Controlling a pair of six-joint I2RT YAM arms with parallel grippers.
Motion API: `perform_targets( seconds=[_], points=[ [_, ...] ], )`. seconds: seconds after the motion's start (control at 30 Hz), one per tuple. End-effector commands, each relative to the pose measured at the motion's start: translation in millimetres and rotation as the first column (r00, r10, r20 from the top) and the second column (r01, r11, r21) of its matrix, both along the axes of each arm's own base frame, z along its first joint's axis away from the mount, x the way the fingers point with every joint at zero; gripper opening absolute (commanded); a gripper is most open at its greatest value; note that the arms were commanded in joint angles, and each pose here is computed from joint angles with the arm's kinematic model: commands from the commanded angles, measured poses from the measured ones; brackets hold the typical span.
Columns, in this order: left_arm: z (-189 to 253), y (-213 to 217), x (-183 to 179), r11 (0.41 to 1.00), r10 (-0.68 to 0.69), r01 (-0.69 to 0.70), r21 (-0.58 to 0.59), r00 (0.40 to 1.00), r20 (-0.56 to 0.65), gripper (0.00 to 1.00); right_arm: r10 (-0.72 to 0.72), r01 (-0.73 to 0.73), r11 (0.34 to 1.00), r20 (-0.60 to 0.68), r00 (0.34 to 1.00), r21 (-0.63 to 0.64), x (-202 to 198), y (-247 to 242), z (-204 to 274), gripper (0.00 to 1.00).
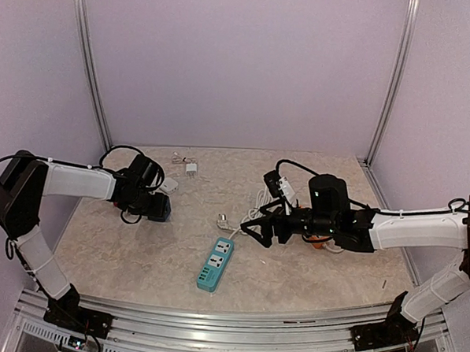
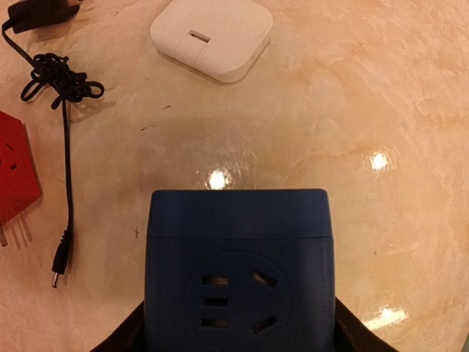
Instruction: Pull the plug off the socket
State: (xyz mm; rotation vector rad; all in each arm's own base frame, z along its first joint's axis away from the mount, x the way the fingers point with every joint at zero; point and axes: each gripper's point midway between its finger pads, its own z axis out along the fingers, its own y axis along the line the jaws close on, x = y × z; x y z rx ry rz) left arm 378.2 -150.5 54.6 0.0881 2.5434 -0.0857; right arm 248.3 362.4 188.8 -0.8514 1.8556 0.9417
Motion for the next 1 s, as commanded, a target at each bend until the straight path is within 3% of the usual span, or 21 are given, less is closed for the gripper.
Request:
perform_targets(
  seconds=[0.0,0.33,0.7,0.97],
  points=[
    [-10.5,5.5,-4.1,1.000,0.006,-0.005,0.030,0.999,-0.032,0.70,-0.019,0.019,1.000,0.011,1.000,-0.010,1.4,-8.0,-0.8,1.00],
    [34.1,2.9,-10.0,1.000,-0.001,0.001,0.015,0.999,0.052,0.98,-0.017,0.017,1.000,0.005,1.000,-0.007,0.5,-7.6,-2.1,1.00],
    [81.2,-60.3,-56.5,0.980,-0.197,0.196,0.021,0.971,0.139,0.99,-0.028,0.028,0.999,0.005,1.000,-0.027,0.6,-12.2,-6.9,1.00],
    [46.3,-118.4,-133.7,0.909,-0.415,0.415,-0.021,0.910,0.020,0.87,-0.044,0.045,0.998,0.006,0.999,-0.047,1.1,-20.0,-11.9,1.00]
  ],
)
